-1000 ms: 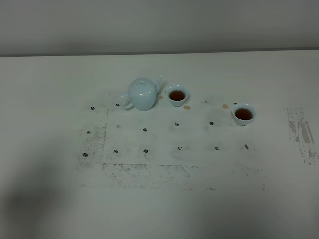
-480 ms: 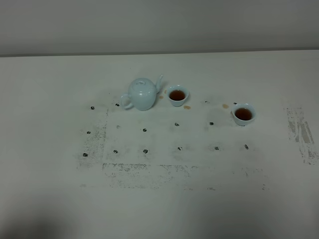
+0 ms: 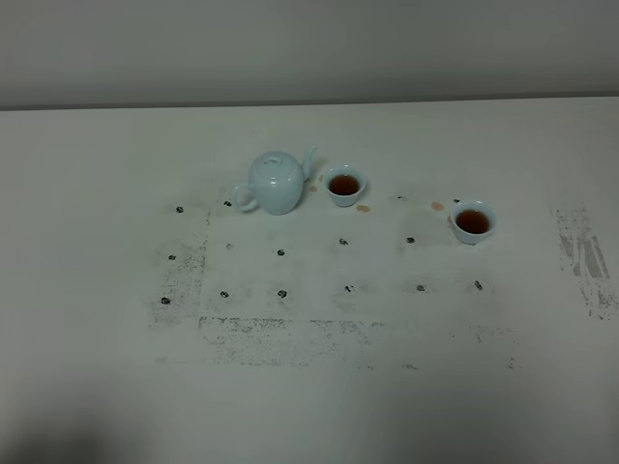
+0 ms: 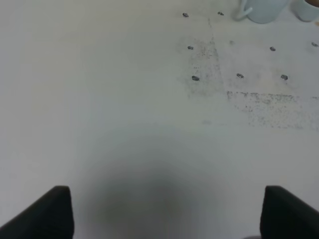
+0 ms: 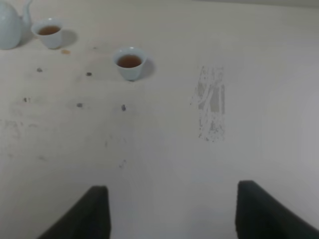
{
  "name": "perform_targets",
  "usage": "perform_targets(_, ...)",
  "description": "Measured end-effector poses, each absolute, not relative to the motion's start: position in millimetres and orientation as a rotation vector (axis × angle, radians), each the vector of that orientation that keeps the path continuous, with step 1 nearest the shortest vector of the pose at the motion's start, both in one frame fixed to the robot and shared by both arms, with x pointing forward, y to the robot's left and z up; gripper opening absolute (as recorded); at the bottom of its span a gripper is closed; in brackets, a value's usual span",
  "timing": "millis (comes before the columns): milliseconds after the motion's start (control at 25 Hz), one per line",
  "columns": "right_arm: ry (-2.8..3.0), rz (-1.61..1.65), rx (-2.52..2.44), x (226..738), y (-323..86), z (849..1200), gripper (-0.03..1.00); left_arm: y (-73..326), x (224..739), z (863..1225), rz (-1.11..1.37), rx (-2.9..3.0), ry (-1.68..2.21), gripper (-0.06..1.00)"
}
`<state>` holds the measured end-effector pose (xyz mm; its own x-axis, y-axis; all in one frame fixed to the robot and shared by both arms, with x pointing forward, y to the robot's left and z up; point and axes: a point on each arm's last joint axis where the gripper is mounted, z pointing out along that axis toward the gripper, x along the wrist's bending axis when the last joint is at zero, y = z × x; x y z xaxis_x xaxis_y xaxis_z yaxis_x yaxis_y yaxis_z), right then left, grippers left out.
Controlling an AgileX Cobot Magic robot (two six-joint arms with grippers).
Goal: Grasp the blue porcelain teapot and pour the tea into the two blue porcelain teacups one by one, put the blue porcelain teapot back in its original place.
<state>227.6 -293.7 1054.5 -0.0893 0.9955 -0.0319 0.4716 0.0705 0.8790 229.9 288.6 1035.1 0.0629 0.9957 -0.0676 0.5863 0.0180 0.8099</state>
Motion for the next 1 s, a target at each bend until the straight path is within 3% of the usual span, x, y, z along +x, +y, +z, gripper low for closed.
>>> perform_targets(1000,1.653,0.951,1.481,227.6,-293.7,1054.5,0.52,288.6,230.0,1035.0,0.75,1.65,1.604,0.07)
